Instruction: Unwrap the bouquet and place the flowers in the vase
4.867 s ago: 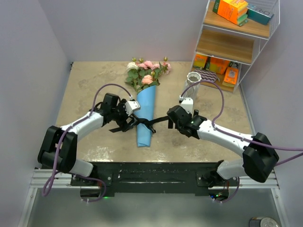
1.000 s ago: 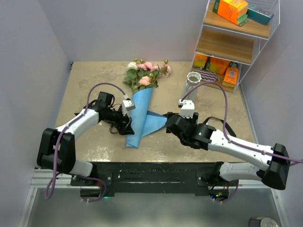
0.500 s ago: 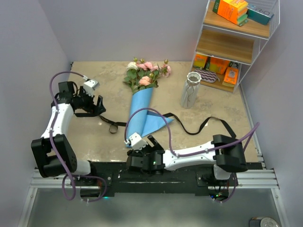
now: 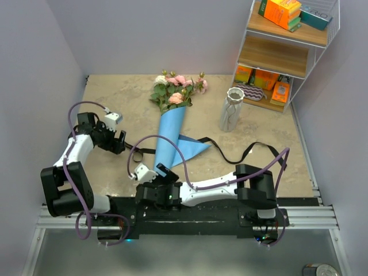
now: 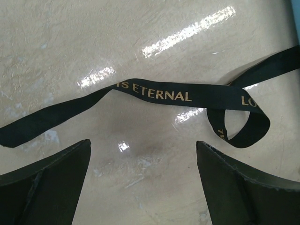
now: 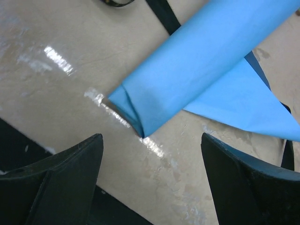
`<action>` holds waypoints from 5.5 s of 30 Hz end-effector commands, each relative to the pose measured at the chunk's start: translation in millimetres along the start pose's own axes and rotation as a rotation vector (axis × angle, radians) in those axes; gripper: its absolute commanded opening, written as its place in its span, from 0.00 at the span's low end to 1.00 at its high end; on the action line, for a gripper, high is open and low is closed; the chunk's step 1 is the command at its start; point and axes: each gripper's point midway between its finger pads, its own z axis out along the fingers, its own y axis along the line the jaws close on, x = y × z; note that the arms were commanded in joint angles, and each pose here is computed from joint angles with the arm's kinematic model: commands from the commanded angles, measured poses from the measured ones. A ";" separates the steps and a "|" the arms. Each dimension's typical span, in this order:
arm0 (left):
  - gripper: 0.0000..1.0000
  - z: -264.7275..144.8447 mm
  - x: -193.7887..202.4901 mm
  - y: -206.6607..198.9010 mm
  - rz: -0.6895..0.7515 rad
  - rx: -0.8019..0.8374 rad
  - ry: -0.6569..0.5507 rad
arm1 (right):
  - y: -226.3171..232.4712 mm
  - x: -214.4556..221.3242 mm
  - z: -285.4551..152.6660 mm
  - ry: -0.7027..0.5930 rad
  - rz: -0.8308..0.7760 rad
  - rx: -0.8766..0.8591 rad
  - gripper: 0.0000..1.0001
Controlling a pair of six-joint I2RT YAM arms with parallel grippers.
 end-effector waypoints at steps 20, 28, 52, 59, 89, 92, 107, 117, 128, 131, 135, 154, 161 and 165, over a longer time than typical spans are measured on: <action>0.99 86.8 -211.7 -112.3 0.258 0.783 -0.293 | -215.3 -84.9 -120.7 -0.340 0.764 -0.101 0.79; 0.99 105.8 -227.2 -129.1 0.327 0.801 -0.302 | -215.2 -91.1 -135.4 -0.381 0.778 -0.178 0.75; 0.79 134.7 -212.5 -128.1 0.330 0.820 -0.239 | -212.3 -100.9 -147.4 -0.415 0.800 -0.252 0.64; 0.62 135.5 -205.5 -127.3 0.349 0.824 -0.215 | -215.0 -97.8 -148.1 -0.420 0.814 -0.245 0.61; 0.00 79.7 -222.1 -135.2 0.407 0.829 -0.215 | -217.6 -103.7 -149.1 -0.443 0.832 -0.241 0.56; 0.00 58.6 -227.7 -142.3 0.412 0.852 -0.237 | -221.5 -102.3 -151.4 -0.447 0.842 -0.234 0.55; 0.59 50.1 -215.4 -146.9 0.407 0.883 -0.200 | -226.8 -88.5 -153.5 -0.436 0.860 -0.219 0.62; 0.61 103.5 -218.1 -125.8 0.438 0.838 -0.158 | -221.8 -93.4 -155.6 -0.454 0.832 -0.253 0.64; 0.59 126.1 -190.0 -133.5 0.431 0.883 -0.102 | -211.8 -95.7 -151.5 -0.443 0.797 -0.282 0.62; 0.59 130.6 -190.3 -132.5 0.432 0.878 -0.107 | -207.7 -95.7 -151.9 -0.443 0.796 -0.303 0.61; 0.58 130.8 -190.4 -134.4 0.426 0.888 -0.119 | -202.8 -93.8 -151.7 -0.440 0.801 -0.325 0.59; 0.13 112.0 -165.5 -146.1 0.483 0.964 -0.082 | -194.8 -99.4 -151.7 -0.450 0.812 -0.365 0.51; 0.01 96.1 -185.4 -148.2 0.483 0.950 -0.122 | -197.7 -94.2 -152.3 -0.450 0.824 -0.355 0.50; 0.00 61.5 -215.4 -157.3 0.492 0.950 -0.209 | -200.6 -91.9 -152.3 -0.451 0.826 -0.343 0.49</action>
